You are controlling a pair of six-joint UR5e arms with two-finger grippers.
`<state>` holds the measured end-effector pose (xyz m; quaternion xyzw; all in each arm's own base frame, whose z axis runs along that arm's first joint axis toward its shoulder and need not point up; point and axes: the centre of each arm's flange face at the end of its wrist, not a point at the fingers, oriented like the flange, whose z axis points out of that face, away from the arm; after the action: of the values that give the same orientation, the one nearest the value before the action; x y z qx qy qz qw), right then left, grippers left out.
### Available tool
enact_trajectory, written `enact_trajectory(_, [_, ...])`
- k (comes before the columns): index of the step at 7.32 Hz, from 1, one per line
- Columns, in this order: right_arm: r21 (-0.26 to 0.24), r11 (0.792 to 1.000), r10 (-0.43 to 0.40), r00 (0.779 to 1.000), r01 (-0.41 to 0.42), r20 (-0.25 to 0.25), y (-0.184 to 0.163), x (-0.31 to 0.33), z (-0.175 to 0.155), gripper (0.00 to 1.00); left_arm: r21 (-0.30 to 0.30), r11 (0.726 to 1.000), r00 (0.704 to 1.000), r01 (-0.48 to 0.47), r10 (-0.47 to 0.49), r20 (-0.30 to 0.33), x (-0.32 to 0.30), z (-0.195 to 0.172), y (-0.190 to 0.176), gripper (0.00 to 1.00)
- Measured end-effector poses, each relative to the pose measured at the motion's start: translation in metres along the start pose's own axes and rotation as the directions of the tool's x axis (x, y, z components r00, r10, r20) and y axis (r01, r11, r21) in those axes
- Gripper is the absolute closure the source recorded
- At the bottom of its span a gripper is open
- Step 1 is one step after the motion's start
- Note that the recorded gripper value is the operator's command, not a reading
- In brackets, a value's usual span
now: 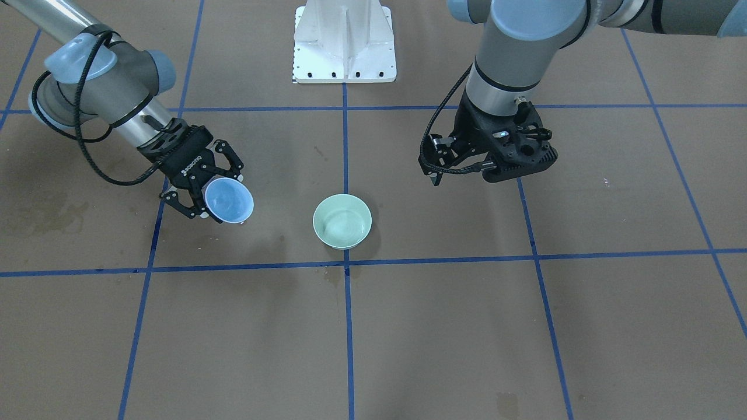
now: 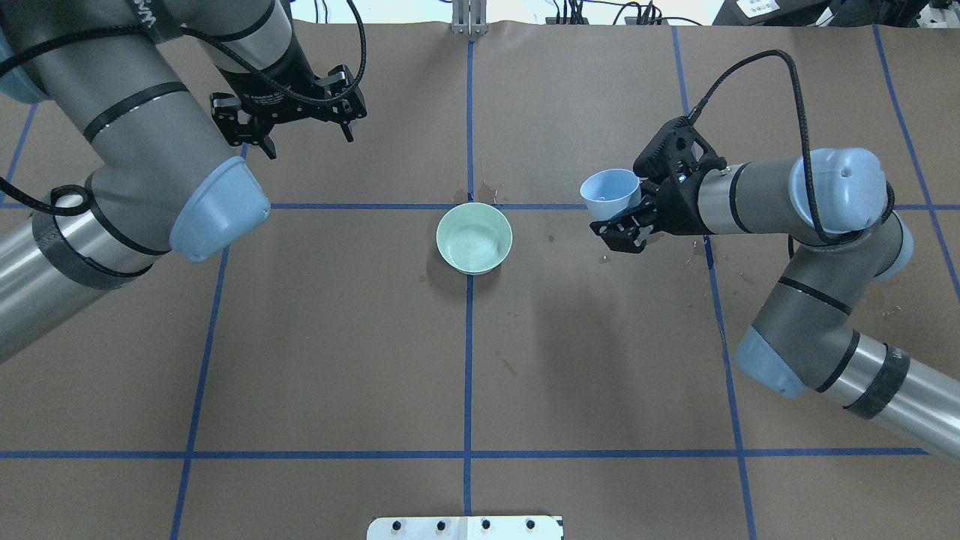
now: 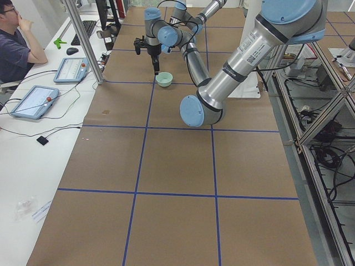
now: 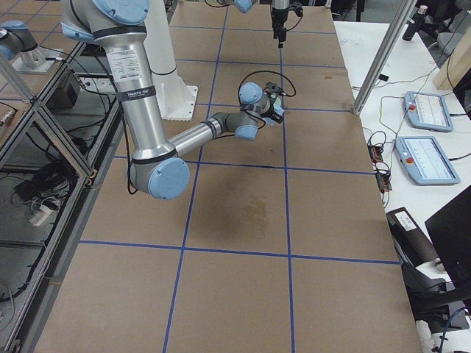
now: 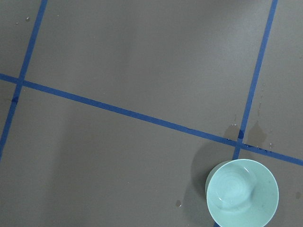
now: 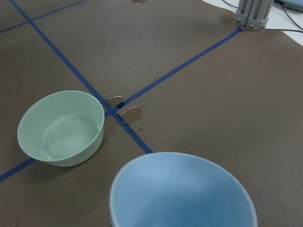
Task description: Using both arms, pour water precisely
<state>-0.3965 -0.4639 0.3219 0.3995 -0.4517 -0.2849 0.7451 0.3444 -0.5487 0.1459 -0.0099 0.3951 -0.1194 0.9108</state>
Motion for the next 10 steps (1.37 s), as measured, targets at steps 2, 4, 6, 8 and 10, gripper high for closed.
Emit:
enact_trajectory(2, [-0.038,0.999,-0.028,0.999,0.029,0.029,-0.021,-0.047,0.015,1.0,0.005,0.999,0.998,-0.05,0.05,0.026,-0.037,0.003,-0.01,0.0])
enact_trajectory(4, [-0.031,0.998,-0.051,0.998,0.052,0.023,-0.03,-0.084,0.033,1.0,0.009,0.996,0.995,-0.094,0.094,0.046,-0.066,0.006,-0.018,0.0])
enact_trajectory(6, [-0.073,0.996,-0.052,0.999,0.052,0.004,-0.046,-0.104,0.047,1.0,0.007,0.989,0.987,-0.148,0.147,0.066,-0.094,0.01,-0.025,0.0])
enact_trajectory(8, [-0.14,0.989,-0.044,0.999,0.041,-0.015,-0.057,-0.115,0.055,1.0,0.006,0.986,0.983,-0.165,0.164,0.076,-0.107,0.011,-0.03,0.0])
enact_trajectory(10, [-0.23,0.973,-0.032,0.999,0.022,-0.043,-0.069,-0.125,0.064,1.0,0.006,0.986,0.983,-0.167,0.166,0.078,-0.11,0.012,-0.03,0.0])
